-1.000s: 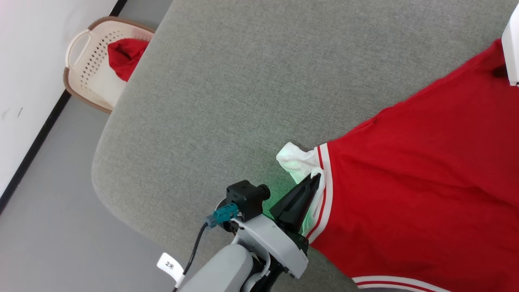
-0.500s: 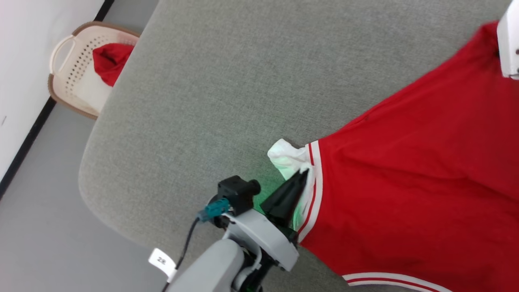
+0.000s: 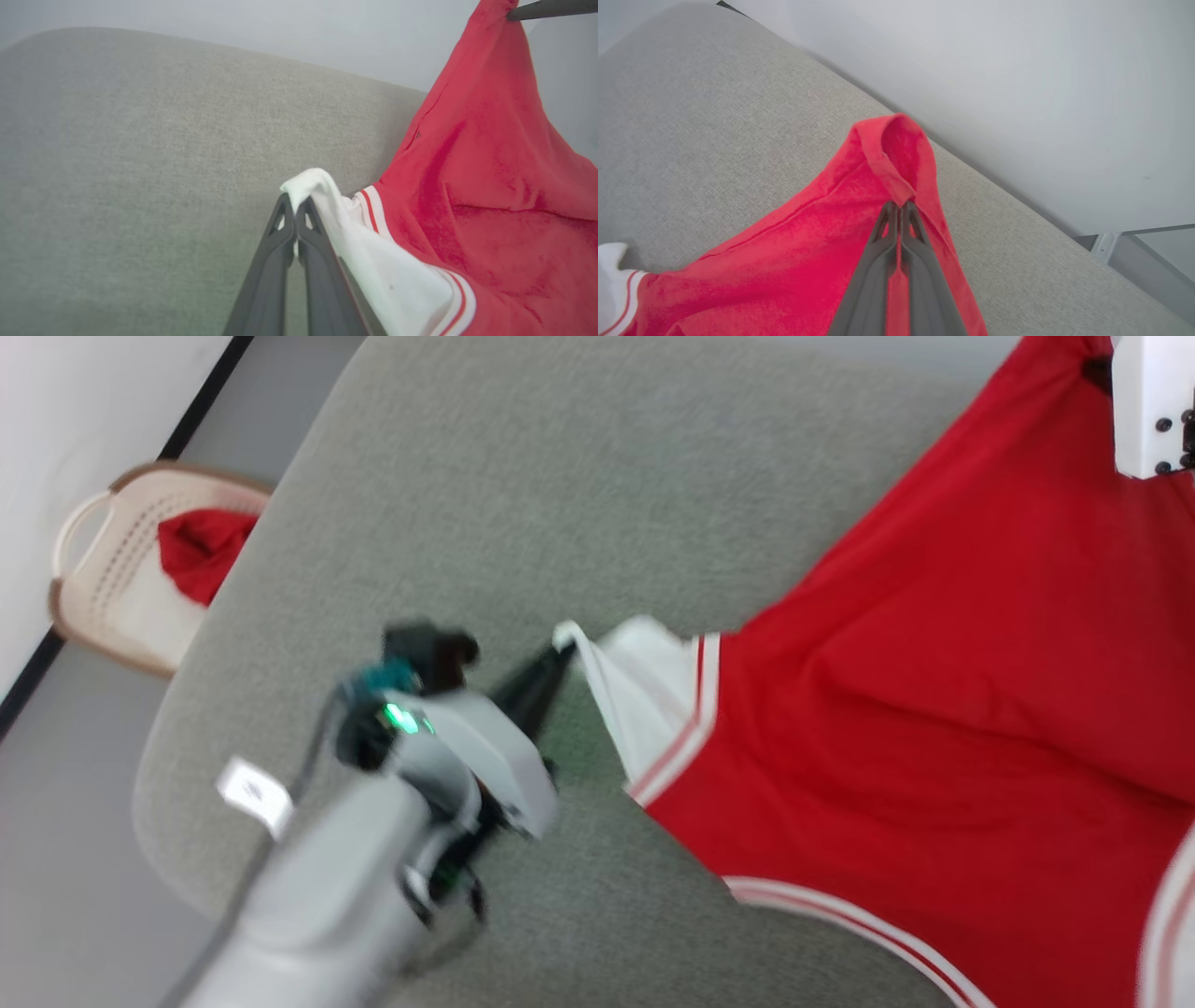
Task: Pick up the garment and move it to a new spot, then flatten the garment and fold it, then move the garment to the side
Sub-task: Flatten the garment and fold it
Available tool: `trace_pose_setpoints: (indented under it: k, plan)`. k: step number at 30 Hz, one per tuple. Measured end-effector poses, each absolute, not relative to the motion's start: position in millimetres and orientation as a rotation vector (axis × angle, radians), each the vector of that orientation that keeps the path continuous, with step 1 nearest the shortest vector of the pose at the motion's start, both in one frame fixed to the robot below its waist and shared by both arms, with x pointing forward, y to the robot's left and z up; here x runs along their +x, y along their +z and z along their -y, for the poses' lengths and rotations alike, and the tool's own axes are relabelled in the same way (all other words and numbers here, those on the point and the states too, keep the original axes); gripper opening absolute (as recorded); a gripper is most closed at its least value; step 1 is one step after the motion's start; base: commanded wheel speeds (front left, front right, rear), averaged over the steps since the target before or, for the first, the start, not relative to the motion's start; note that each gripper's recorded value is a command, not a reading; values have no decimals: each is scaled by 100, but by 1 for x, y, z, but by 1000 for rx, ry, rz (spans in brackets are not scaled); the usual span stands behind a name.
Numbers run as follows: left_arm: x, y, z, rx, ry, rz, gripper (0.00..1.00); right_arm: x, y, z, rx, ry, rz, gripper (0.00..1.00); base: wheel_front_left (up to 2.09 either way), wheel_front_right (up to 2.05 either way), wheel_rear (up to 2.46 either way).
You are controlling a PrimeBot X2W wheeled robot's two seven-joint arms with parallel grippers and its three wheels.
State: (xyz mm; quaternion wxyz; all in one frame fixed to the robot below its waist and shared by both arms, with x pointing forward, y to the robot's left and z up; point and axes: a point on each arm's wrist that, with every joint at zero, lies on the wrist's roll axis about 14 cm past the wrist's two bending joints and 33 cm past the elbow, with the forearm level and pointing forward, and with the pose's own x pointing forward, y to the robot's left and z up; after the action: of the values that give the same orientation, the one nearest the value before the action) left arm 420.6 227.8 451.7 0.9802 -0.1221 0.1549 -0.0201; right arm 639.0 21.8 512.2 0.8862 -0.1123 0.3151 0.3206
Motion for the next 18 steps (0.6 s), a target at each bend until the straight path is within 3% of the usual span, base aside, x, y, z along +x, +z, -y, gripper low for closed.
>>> trace_pose_setpoints:
  k: [10, 18]
  plan:
    - [475, 552, -267, -65, -37, -299, 0, 639, 597, 17, -189, 577, -397, 0, 0, 0, 0]
    - [523, 647, -267, 17, -38, -180, 0, 634, 656, 48, -83, 483, -207, 0, 0, 0, 0]
